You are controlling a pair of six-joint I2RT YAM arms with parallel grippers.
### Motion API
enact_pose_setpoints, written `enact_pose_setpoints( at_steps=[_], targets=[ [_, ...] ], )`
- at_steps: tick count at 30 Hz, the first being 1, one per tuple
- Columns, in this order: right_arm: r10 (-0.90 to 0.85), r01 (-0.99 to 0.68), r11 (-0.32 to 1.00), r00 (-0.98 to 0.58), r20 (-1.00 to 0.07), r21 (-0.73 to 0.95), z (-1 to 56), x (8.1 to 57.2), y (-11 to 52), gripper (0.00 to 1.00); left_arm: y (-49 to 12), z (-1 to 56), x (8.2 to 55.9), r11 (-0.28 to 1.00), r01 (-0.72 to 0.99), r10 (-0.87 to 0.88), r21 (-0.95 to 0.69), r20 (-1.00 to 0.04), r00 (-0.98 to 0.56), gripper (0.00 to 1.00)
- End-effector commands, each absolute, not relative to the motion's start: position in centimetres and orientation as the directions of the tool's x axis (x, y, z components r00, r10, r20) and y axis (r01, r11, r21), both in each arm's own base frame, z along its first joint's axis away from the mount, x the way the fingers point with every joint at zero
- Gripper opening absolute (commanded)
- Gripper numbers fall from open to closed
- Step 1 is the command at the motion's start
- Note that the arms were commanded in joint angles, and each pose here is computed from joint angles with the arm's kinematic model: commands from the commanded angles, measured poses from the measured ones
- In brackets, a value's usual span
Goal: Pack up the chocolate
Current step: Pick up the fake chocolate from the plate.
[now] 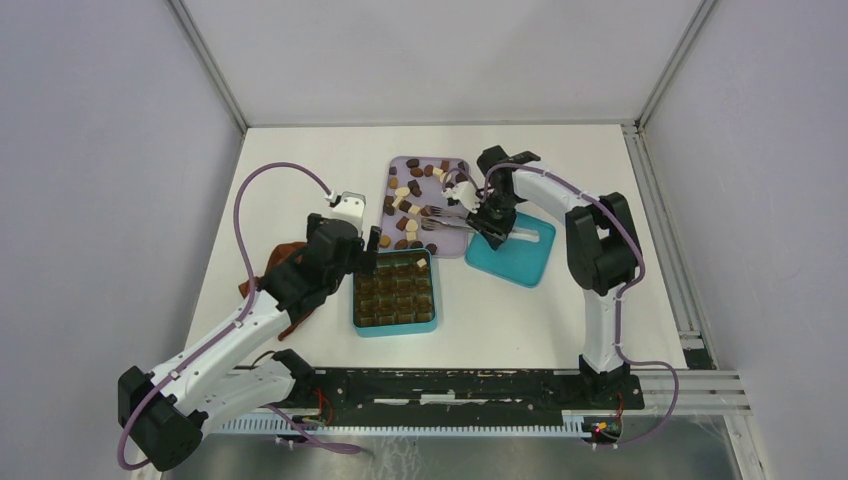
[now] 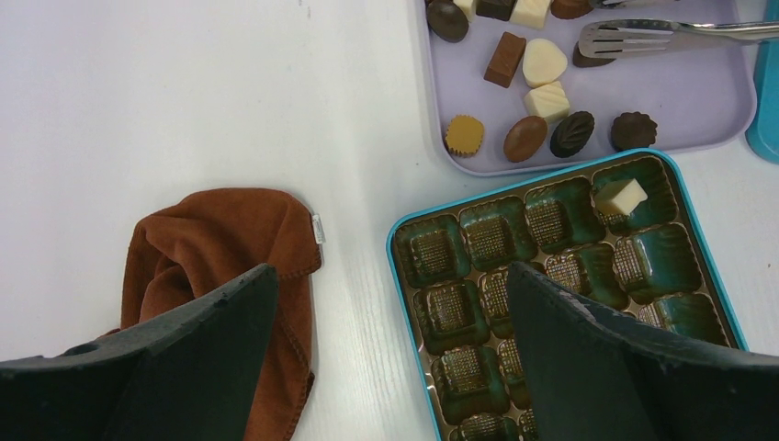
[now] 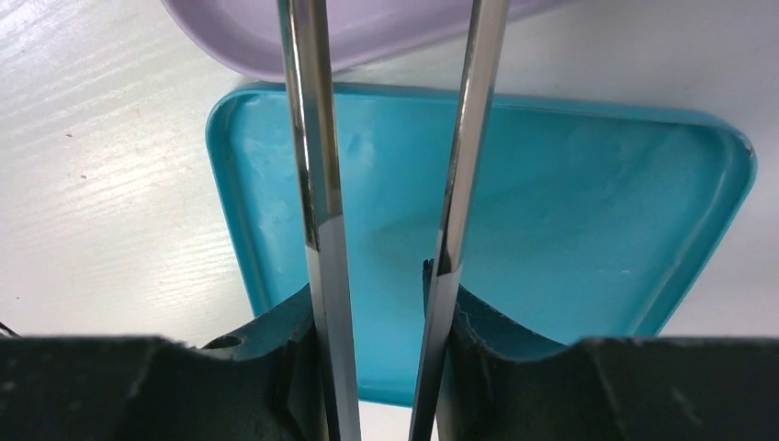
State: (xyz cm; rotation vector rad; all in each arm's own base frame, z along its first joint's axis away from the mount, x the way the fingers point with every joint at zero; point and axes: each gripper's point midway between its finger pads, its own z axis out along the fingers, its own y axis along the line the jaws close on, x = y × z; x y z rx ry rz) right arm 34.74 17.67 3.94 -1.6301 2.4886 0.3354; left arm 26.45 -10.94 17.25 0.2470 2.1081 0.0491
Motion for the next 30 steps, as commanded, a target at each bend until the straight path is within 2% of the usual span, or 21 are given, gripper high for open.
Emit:
enact_pose_setpoints(
  at_steps=[1,12,17,21,24,30],
  targets=[
    [-0.881,-0.917,0.379,-0.398,-0.256,0.123,4.1,35.0,18.6,0.41,-10.9,18.2,27.0,0.974,0.167,0.213,0.151,-0.858,-0.468,0.99],
    [-0.886,-0.917,0.379,-0.398,-0.239,0.123,4.0,34.9,18.3,0.41,-10.9,18.3,27.0,0.975,0.167,0.211,0.149,-0.860,-0.464,0.99],
    [-0.884,-0.918,0.377,-0.396,-0.248,0.122,4.5,34.8,18.3,0.18,-10.9,18.4,27.0,0.975,0.167,0.209,0.147,-0.862,-0.463,0.99],
    [-0.882,-0.918,0.379,-0.396,-0.256,0.116,4.8,34.6,18.2,0.06,-10.9,18.4,27.0,0.976,0.165,0.207,0.145,-0.862,-0.463,0.99],
    [-0.876,-0.914,0.389,-0.405,-0.263,0.113,5.1,34.6,17.8,0.02,-10.9,18.5,26.9,0.976,0.165,0.206,0.145,-0.863,-0.461,0.99],
    [-0.849,-0.902,0.414,-0.432,-0.304,0.123,6.0,34.8,17.0,0.02,-10.9,18.5,26.9,0.976,0.165,0.205,0.144,-0.864,-0.461,0.99]
  ],
)
